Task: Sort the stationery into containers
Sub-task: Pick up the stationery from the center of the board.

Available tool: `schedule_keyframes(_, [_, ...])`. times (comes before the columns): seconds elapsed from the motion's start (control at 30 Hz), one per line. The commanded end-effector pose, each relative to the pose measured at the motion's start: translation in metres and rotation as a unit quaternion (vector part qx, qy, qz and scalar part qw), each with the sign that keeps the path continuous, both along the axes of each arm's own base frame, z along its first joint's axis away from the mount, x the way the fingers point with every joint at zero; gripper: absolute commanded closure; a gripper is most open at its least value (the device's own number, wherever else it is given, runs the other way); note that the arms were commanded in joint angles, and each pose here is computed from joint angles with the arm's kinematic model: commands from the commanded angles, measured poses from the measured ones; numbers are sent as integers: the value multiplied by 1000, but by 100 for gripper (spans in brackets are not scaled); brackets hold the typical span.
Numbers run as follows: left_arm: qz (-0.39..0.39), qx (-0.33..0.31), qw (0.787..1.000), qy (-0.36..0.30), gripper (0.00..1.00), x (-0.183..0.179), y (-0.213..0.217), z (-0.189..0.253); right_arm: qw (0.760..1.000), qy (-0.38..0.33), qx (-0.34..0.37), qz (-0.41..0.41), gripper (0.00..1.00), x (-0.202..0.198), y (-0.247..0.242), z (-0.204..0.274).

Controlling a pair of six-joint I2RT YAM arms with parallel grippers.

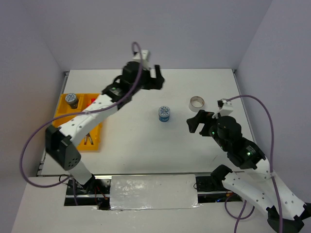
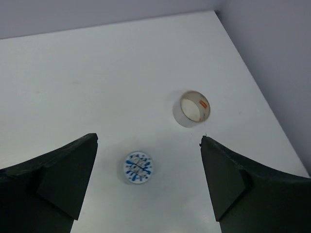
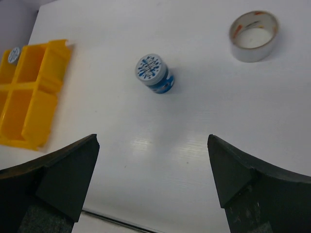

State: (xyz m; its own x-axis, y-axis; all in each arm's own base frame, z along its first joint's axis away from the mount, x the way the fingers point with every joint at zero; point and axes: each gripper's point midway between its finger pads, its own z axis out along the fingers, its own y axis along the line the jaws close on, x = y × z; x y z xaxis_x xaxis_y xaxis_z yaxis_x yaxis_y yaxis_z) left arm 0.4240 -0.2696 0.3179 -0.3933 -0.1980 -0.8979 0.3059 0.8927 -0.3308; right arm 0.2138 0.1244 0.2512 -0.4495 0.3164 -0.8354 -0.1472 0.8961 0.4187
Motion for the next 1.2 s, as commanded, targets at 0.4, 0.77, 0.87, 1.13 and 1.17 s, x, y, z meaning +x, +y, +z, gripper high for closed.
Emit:
schedule_keyframes(0.4, [-57, 214, 970, 99, 1, 12, -105, -182, 999, -30, -43, -12, 0, -34, -42, 19])
schedule_keyframes(0.77, [-67, 232, 960, 142, 1, -8, -92, -224, 999, -26, -42, 14, 0, -31, -29, 16])
schedule_keyframes(0.87, [-64, 232, 960, 144, 1, -11, -89, -227, 999, -26, -41, 19, 0, -30, -27, 14])
schedule_keyframes(1.13, [-68, 226, 962, 135, 78, -10, -86, -217, 998, -30, -39, 25, 0, -30, -25, 16])
schedule_keyframes(1.17, [-62, 226, 963, 133, 93, -8, -83, -212, 998, -29, -40, 26, 0, -31, -25, 16])
